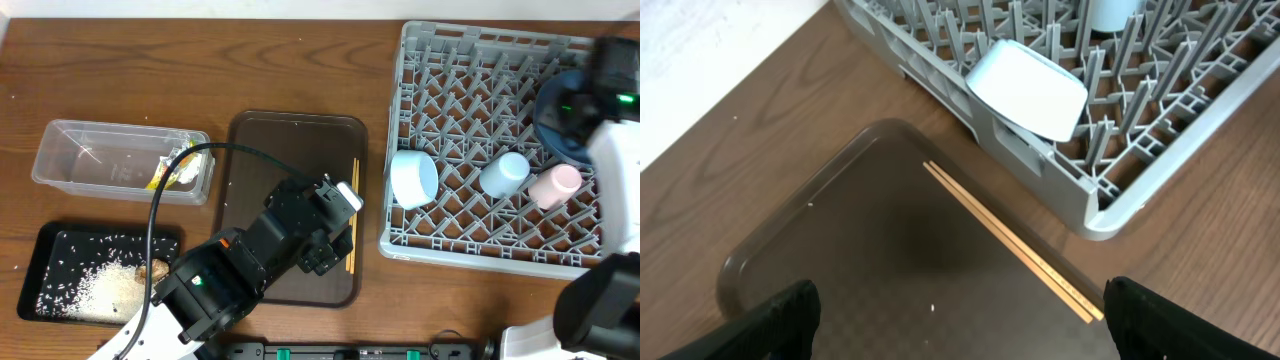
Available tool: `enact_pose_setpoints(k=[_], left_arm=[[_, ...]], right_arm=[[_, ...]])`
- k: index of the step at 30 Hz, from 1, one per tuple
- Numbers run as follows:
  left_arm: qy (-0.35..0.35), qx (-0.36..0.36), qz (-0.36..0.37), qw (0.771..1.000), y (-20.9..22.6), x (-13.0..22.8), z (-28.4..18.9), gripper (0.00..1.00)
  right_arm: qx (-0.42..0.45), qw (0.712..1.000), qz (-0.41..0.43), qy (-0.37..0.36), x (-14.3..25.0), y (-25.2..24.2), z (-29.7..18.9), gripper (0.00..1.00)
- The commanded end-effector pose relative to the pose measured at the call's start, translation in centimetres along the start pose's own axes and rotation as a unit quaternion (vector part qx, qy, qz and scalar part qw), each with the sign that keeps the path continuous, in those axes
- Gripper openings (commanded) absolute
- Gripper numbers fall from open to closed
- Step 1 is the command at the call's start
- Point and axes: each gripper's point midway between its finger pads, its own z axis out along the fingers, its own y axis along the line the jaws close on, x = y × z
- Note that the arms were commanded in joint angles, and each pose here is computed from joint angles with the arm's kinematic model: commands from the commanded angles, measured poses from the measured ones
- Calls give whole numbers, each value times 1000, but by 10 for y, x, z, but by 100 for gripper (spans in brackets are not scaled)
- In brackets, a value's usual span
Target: Sort waste into correct bins and load items into the dishwasher rack
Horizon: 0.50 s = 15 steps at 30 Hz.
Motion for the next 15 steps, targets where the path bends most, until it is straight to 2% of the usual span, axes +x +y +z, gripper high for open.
enact_pose_setpoints(k=[1,4,8,12,15], left_arm=[[-5,-5,-10,1000,3,-5,-3,91],[-6,-5,-10,1000,3,-6,-3,91],[-6,-5,-10,1000,3,-5,-3,91],[-6,-5,-10,1000,3,-6,-3,91],[-4,-5,-10,1000,3,-5,-2,91]], right_arm=[[-137,985,102,17,-15,-7,-28,46],[-180,970,159,31,-17,-36,-35,47],[-152,962,218,61,-1,-80,-37,52],[-140,958,239,74,9,-94,-34,64],[-128,957,246,84,14,-98,-28,67]])
